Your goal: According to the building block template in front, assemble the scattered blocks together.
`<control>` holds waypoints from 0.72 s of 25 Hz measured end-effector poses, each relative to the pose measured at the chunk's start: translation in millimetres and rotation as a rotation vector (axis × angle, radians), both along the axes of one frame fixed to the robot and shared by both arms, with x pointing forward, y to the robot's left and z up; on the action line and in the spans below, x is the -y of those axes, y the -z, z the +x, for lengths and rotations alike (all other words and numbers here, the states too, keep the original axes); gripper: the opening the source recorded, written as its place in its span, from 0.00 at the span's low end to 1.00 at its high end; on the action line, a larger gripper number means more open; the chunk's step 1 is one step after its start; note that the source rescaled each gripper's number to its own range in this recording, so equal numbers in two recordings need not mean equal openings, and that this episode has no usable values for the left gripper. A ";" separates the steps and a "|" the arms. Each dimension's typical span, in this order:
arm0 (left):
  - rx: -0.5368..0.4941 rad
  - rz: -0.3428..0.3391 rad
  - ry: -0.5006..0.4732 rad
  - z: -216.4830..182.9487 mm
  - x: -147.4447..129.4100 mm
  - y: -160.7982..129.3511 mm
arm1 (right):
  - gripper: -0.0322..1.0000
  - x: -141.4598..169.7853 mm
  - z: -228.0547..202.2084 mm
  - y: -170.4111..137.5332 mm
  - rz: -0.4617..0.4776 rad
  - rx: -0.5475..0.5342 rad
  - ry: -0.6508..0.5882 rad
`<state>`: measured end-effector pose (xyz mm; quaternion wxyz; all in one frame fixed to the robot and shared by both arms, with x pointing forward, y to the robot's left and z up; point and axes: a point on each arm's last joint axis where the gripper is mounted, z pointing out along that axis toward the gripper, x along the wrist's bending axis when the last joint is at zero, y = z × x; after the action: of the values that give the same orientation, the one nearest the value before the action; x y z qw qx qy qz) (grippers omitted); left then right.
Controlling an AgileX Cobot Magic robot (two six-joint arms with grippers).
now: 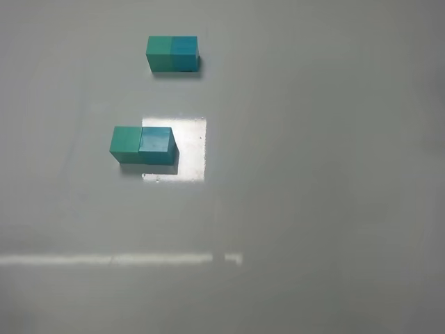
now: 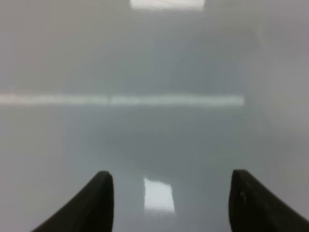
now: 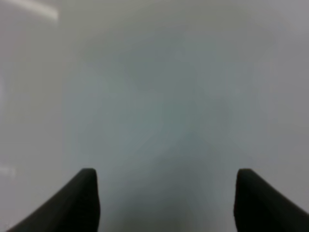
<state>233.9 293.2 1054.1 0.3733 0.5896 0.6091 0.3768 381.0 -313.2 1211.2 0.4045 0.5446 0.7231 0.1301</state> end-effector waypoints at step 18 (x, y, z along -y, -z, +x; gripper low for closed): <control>0.000 0.000 0.000 0.0 0.0 0.0 | 0.46 -13.1 -151.6 147.3 0.422 0.305 -0.134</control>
<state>233.9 293.2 1054.1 0.3733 0.5896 0.6091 0.3768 229.4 -300.1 1063.8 0.3767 0.5417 0.6453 0.3849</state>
